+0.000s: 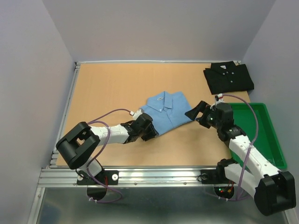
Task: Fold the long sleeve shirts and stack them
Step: Neatly place the folded shirt to the corner
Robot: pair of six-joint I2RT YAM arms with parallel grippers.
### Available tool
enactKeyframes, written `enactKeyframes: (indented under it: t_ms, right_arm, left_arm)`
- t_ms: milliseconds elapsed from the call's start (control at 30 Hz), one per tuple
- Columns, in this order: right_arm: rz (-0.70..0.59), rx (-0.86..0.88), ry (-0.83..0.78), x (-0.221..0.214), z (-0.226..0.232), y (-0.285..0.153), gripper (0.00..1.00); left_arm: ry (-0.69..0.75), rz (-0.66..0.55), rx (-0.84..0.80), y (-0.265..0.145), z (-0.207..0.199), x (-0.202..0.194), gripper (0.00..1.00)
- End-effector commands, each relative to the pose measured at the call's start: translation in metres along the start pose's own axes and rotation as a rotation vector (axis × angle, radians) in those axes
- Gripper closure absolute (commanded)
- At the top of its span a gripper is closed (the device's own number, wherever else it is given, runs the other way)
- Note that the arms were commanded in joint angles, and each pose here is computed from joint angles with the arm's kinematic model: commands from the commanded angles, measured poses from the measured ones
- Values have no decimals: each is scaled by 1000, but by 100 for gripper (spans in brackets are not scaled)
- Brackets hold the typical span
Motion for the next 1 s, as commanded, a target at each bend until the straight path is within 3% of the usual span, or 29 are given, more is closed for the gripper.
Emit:
enactKeyframes:
  t_ms: [0, 133, 167, 367, 800, 967]
  right_arm:
    - [-31, 72, 107, -10, 1, 4, 0]
    - [-47, 110, 215, -30, -8, 11, 0]
    - [-42, 113, 263, -34, -10, 13, 0]
    - [-65, 172, 388, -49, -15, 21, 0]
    - [-20, 80, 533, -70, -12, 62, 0]
    - [-61, 23, 588, -73, -4, 84, 0]
  left_arm:
    - [12, -29, 40, 2, 2, 1, 70]
    - [38, -29, 14, -2, -10, 3, 91]
    - [43, -29, 12, -3, -13, 4, 100]
    - [83, -22, -27, -13, -32, 7, 100]
    - [122, 45, -101, -27, -55, 5, 100]
    - [137, 56, -124, -31, -61, 5, 100]
Point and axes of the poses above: each gripper's point midway between its finger pads, its own y axis out along the fingers, its own z axis along the line the jaws close on, x = y × z, the point moved 8 cm from there along -y, back along the fingers, and after that the axes turned 9 degrees about -y, right-handed, at the moved point
